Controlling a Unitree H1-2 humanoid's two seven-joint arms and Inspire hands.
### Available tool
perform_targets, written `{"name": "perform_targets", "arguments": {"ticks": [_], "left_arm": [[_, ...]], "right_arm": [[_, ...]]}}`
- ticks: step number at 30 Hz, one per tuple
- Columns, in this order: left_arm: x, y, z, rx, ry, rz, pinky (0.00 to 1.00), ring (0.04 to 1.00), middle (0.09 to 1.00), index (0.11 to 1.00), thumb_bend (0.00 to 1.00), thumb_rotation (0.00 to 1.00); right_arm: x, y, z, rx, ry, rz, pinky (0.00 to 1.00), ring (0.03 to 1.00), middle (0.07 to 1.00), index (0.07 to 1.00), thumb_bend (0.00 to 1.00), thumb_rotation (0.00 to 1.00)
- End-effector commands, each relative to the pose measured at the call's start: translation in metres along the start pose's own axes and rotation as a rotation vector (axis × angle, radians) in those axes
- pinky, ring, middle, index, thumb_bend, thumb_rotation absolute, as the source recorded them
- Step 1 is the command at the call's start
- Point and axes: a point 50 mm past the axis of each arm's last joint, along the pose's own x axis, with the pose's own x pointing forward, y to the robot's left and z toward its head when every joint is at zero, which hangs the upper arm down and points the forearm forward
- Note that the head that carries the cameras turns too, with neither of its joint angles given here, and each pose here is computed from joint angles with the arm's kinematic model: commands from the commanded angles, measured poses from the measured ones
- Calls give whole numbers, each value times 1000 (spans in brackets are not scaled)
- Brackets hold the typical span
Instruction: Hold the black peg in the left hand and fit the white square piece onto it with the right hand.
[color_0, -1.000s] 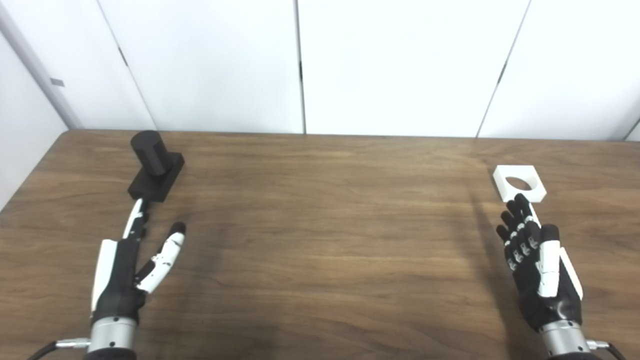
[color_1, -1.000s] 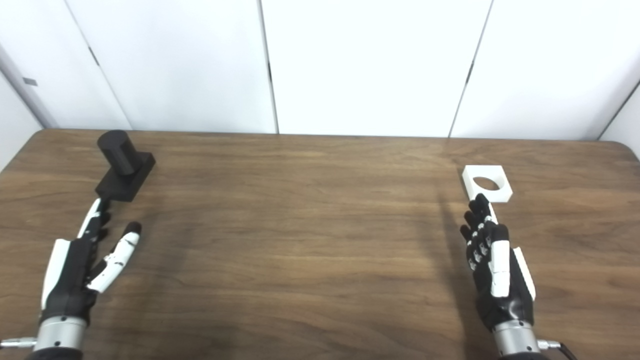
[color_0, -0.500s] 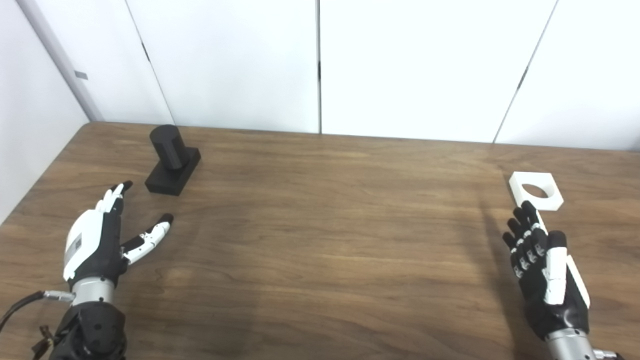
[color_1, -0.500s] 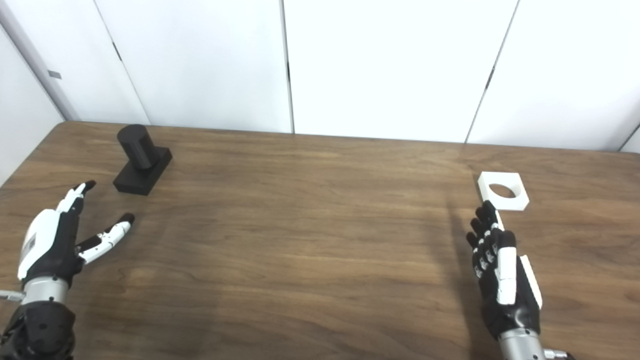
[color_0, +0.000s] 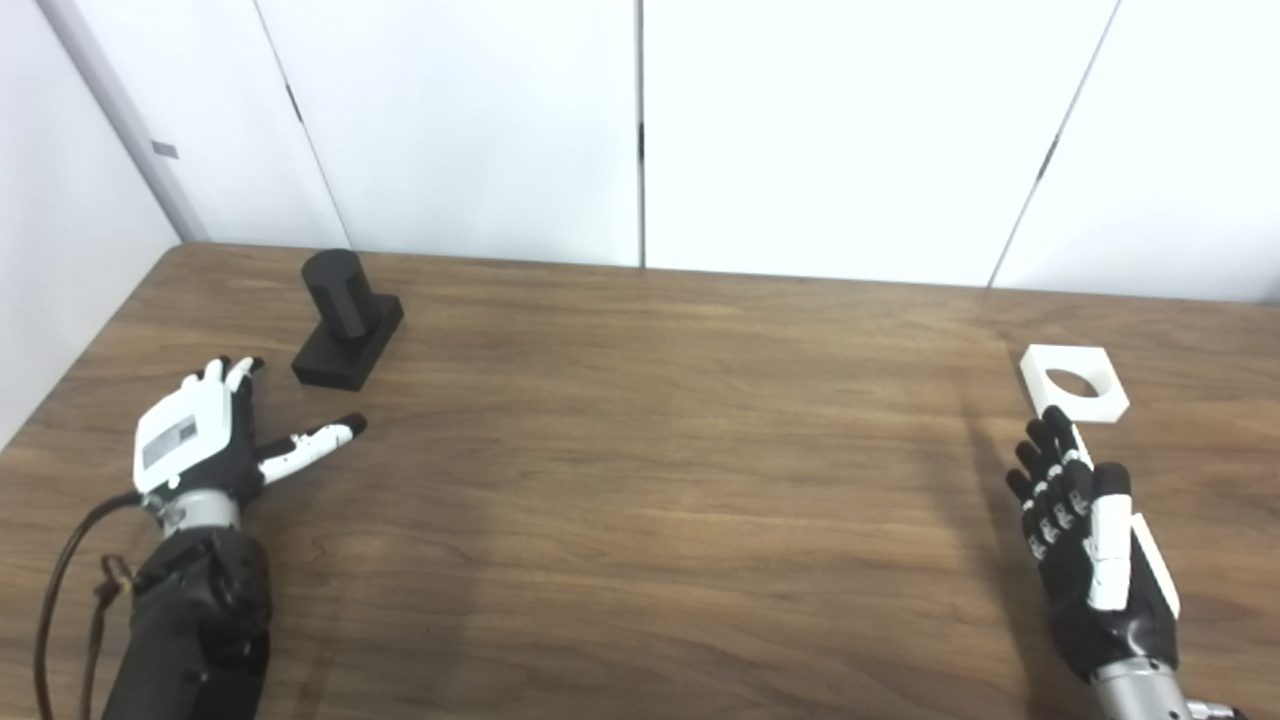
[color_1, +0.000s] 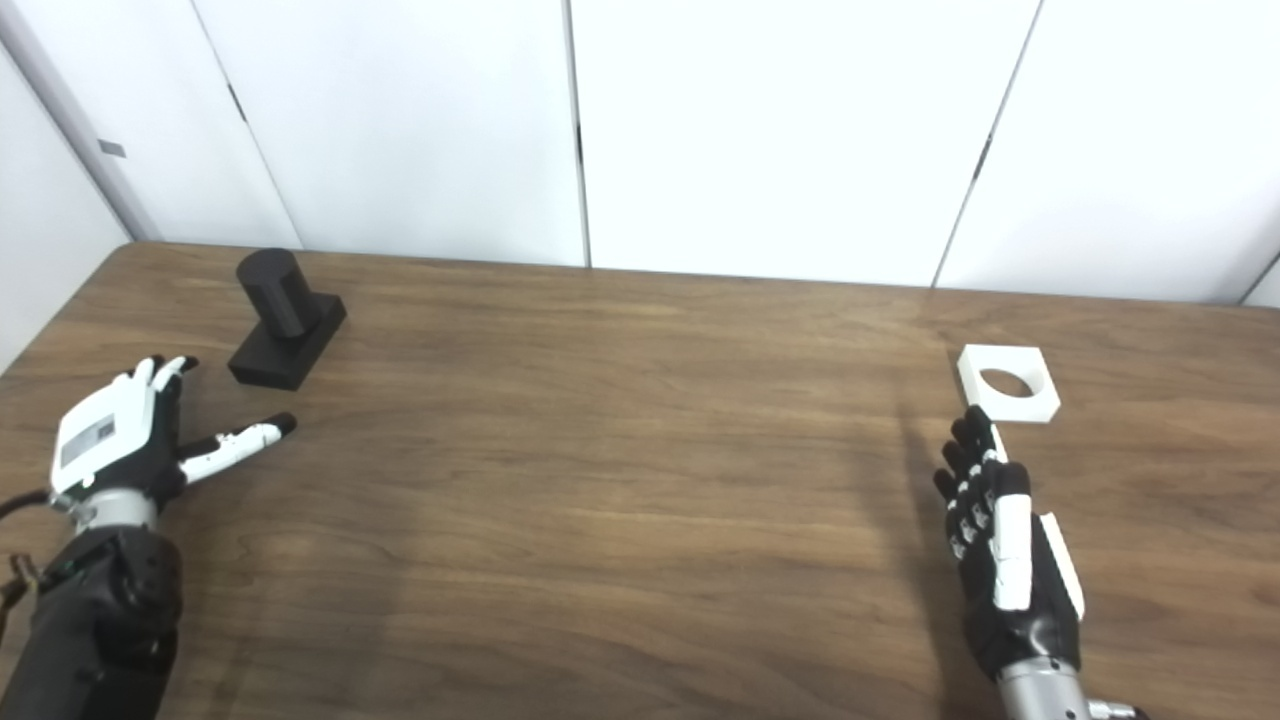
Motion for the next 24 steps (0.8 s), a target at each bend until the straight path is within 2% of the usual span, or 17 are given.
{"name": "perform_targets", "arguments": {"ticks": [1, 24], "left_arm": [[13, 18, 8, 11, -1, 85, 1000, 1000, 1000, 908, 991, 771], [57, 19, 25, -11, 38, 81, 1000, 1000, 971, 880, 981, 765]], "right_arm": [[-23, 0, -8, 5, 20, -21, 1000, 1000, 987, 1000, 476, 1000], [-24, 2, -5, -2, 14, -20, 1000, 999, 971, 1000, 489, 1000]]}}
